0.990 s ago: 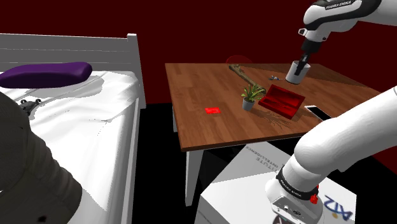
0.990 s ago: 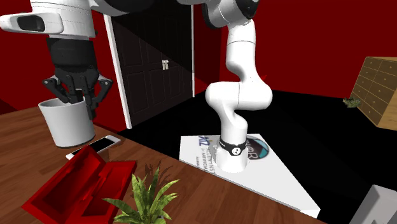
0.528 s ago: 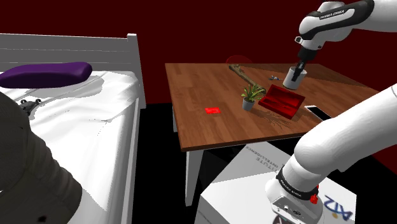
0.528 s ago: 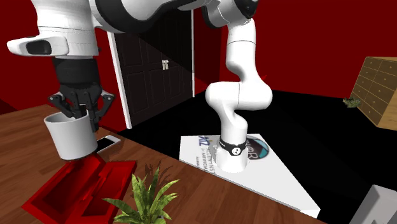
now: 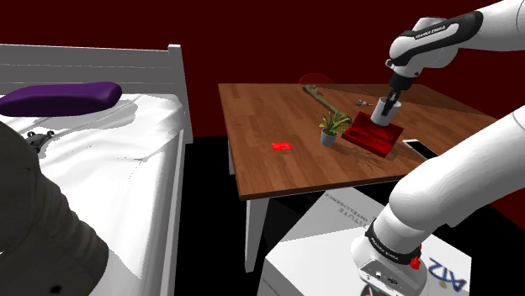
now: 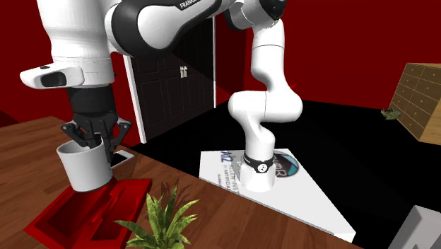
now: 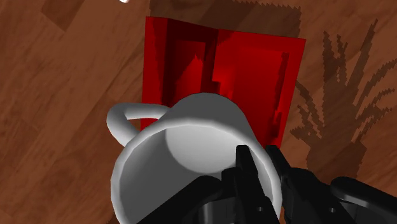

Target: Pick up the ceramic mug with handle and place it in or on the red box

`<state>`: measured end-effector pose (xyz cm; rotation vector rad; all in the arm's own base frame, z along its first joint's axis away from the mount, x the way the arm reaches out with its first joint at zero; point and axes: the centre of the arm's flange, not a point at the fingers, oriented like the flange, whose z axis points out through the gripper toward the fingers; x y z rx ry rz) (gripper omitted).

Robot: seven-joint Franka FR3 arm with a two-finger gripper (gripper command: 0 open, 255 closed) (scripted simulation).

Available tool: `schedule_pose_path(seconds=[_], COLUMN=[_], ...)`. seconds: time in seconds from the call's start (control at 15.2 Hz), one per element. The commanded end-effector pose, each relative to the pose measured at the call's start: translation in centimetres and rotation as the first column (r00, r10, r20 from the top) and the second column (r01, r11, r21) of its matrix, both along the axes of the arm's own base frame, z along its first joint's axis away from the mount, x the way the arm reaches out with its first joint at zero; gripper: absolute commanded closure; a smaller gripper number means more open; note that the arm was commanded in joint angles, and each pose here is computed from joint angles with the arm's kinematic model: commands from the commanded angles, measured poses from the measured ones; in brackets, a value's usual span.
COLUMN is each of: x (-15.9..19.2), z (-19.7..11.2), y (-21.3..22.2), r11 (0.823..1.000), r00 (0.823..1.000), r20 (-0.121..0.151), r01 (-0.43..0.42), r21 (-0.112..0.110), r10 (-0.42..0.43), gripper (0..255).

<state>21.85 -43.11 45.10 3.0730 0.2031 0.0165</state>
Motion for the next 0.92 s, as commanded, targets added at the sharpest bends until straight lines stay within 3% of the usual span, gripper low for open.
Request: schedule_pose_path(seconds=[0.0, 0.33, 0.4, 0.73, 0.86], x=[0.1, 0.1, 0.1, 0.1, 0.0], z=[-0.2, -0.2, -0.2, -0.2, 2.4], y=[0.0, 0.0, 0.0, 0.0, 0.1], r11=[1.0, 1.0, 1.0, 1.0, 1.0], r00=[1.0, 1.0, 1.0, 1.0, 1.0], r20=[0.001, 0.001, 0.001, 0.001, 0.001], r01=[0.0, 0.0, 0.0, 0.0, 0.0], r21=[-0.001, -0.001, -0.001, -0.001, -0.001], r10=[0.0, 0.0, 0.0, 0.0, 0.0], gripper=[255, 255, 0, 0, 0])
